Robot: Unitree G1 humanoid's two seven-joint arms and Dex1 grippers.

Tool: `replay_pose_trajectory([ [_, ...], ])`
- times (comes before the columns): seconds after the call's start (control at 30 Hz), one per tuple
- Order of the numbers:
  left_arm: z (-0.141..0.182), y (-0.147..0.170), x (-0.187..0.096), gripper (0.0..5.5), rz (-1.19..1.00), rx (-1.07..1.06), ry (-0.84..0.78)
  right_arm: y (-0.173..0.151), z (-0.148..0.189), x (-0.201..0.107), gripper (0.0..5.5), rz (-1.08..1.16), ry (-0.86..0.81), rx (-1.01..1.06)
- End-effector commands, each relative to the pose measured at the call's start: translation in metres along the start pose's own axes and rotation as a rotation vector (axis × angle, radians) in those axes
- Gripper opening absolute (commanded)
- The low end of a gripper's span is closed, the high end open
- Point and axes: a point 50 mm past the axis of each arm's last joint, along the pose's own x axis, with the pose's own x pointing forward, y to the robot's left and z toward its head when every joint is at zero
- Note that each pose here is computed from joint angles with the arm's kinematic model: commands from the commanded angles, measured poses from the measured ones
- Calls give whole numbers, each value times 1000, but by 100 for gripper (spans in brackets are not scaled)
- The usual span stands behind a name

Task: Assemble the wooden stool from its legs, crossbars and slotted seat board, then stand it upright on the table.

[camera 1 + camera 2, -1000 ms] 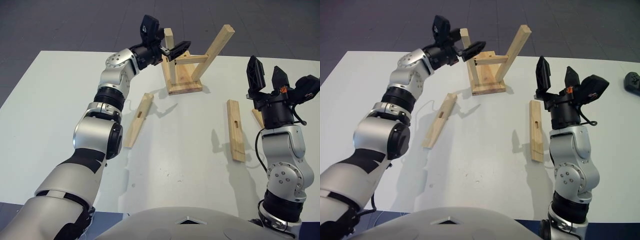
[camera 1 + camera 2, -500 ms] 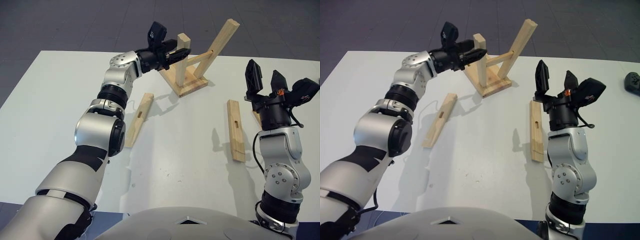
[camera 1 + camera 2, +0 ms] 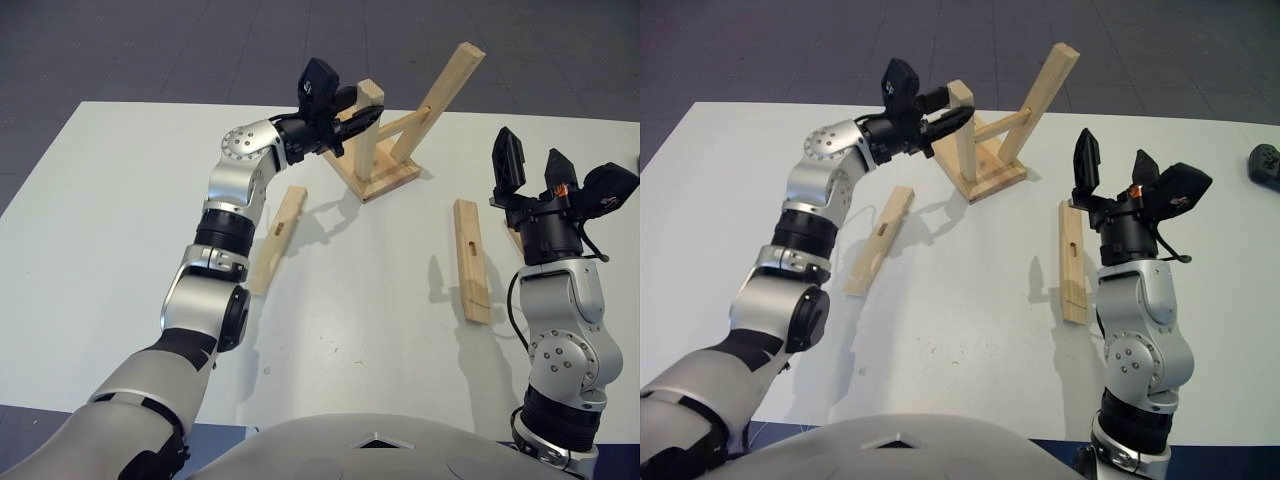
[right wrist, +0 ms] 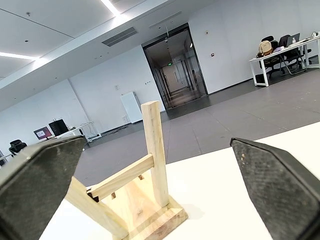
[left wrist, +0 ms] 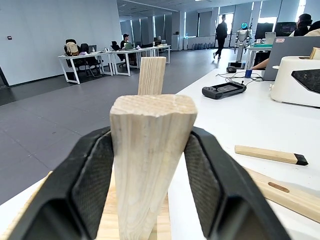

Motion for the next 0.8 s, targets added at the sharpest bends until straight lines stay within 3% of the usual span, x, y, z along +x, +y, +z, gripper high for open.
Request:
replay_pose_trajectory([
  [0.03, 26, -33, -14, 212, 41, -18, -16, 0, -1, -6, 540, -7, 27, -9],
  [0.27, 35, -93, -26, 212, -255, -44, 87, 6, 2, -8, 540, 113, 90, 9],
  [0.47, 22, -111, -17, 212, -310, -103, 148, 7, 9, -7, 540, 144, 90, 23],
  [0.5, 25, -112, -15, 248, -309, -117, 130, 7, 9, -8, 540, 149, 94, 29],
  [0.8, 37, -76, -17, 392, -224, -145, 60, 4, 13, -10, 540, 157, 100, 48],
])
